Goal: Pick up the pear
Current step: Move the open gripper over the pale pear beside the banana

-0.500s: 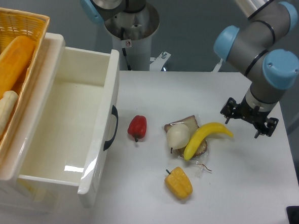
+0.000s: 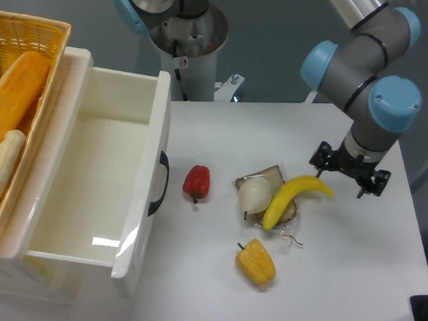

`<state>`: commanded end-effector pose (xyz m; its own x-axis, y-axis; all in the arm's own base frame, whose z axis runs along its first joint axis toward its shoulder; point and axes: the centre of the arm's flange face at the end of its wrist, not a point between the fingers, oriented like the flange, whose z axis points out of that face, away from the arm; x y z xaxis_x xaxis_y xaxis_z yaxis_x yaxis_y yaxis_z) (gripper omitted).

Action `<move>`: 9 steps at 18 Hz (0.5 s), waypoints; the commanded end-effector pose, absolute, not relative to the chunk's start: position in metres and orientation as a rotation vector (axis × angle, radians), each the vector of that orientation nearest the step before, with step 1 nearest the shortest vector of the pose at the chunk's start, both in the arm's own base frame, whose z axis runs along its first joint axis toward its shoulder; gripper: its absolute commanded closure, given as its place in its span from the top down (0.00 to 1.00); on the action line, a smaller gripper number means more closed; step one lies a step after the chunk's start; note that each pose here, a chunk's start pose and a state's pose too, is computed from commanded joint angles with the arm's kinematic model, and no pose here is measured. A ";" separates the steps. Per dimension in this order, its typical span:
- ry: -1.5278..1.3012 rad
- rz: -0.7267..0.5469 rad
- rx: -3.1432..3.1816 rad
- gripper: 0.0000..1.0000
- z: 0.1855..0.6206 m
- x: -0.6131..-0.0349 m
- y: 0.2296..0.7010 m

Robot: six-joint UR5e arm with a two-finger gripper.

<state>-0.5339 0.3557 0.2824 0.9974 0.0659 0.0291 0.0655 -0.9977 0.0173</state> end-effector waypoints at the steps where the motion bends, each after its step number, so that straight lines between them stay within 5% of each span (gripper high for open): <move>1: 0.101 0.041 3.123 1.00 0.286 -0.524 0.362; 9: 0.036 0.079 3.109 1.00 0.287 -0.470 0.388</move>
